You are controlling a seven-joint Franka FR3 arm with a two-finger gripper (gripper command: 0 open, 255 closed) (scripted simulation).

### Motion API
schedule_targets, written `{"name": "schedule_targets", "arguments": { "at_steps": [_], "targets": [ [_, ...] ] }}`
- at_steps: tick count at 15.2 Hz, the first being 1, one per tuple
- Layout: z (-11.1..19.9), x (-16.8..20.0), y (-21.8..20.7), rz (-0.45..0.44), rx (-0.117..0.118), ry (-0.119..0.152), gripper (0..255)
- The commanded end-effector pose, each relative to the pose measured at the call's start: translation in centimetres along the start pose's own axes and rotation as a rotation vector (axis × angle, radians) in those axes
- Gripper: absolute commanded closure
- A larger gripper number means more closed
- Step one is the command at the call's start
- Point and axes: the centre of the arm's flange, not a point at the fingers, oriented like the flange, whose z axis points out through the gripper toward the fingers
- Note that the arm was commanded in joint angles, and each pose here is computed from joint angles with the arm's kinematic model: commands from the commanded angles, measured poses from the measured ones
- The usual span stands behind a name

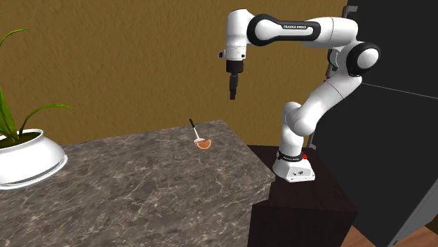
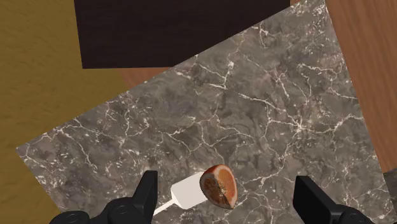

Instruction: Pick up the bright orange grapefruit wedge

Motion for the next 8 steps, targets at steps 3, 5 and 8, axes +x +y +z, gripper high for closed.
{"name": "schedule_targets", "arguments": {
  "at_steps": [3, 5, 8],
  "targets": [
    [2.2, 1.5, 0.0, -0.006, 0.008, -0.008, 0],
    [4.5, 3.0, -0.1, -0.011, 0.015, -0.016, 0],
    [7.9, 5.2, -0.2, -0.019, 0.027, -0.029, 0]
  ]
}}
